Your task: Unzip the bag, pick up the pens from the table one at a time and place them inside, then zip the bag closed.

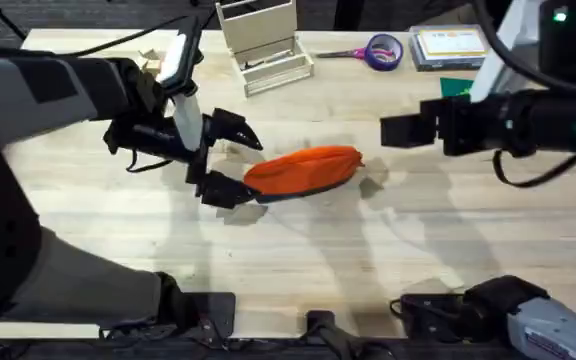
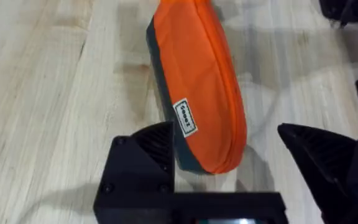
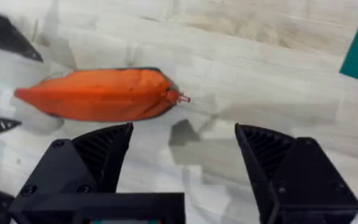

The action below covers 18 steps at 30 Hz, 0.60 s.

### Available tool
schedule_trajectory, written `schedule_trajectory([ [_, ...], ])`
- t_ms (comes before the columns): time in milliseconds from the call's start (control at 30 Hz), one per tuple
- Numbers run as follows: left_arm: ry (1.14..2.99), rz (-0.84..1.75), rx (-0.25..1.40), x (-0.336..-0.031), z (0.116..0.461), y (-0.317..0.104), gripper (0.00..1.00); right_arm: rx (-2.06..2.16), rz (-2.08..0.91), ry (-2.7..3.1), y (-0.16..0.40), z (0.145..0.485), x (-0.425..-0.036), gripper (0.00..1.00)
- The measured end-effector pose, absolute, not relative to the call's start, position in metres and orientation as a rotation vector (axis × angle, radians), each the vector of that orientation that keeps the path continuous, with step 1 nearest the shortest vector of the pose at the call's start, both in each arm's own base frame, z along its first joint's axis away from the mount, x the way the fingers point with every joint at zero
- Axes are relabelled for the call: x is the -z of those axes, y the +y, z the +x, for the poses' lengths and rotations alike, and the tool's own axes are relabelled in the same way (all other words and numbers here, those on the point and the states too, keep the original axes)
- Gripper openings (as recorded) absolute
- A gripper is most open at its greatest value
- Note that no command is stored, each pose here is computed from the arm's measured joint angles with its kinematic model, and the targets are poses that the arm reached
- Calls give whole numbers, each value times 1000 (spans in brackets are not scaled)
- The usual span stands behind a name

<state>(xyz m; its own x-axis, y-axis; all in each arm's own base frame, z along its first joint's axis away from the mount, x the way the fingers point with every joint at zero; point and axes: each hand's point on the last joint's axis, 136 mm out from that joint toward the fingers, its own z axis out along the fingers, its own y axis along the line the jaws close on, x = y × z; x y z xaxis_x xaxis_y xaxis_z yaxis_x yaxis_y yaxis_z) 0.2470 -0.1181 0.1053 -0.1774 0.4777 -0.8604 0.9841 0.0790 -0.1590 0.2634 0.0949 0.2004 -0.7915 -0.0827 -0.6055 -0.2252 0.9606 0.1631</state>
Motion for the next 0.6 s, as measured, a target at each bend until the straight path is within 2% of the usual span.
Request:
schedule_trajectory([
  [167,1748,1441,1060,-109,244,-119,995,-293,-258,2480,92,247,-205,998],
  [300,1756,1464,1038,-128,250,-116,995,-295,-262,2453,89,237,-213,998],
  [467,1747,1518,871,-172,265,-109,995,-301,-268,2393,85,224,-228,998],
  [600,1806,1490,728,-206,274,-101,995,-305,-269,2362,82,213,-236,997],
])
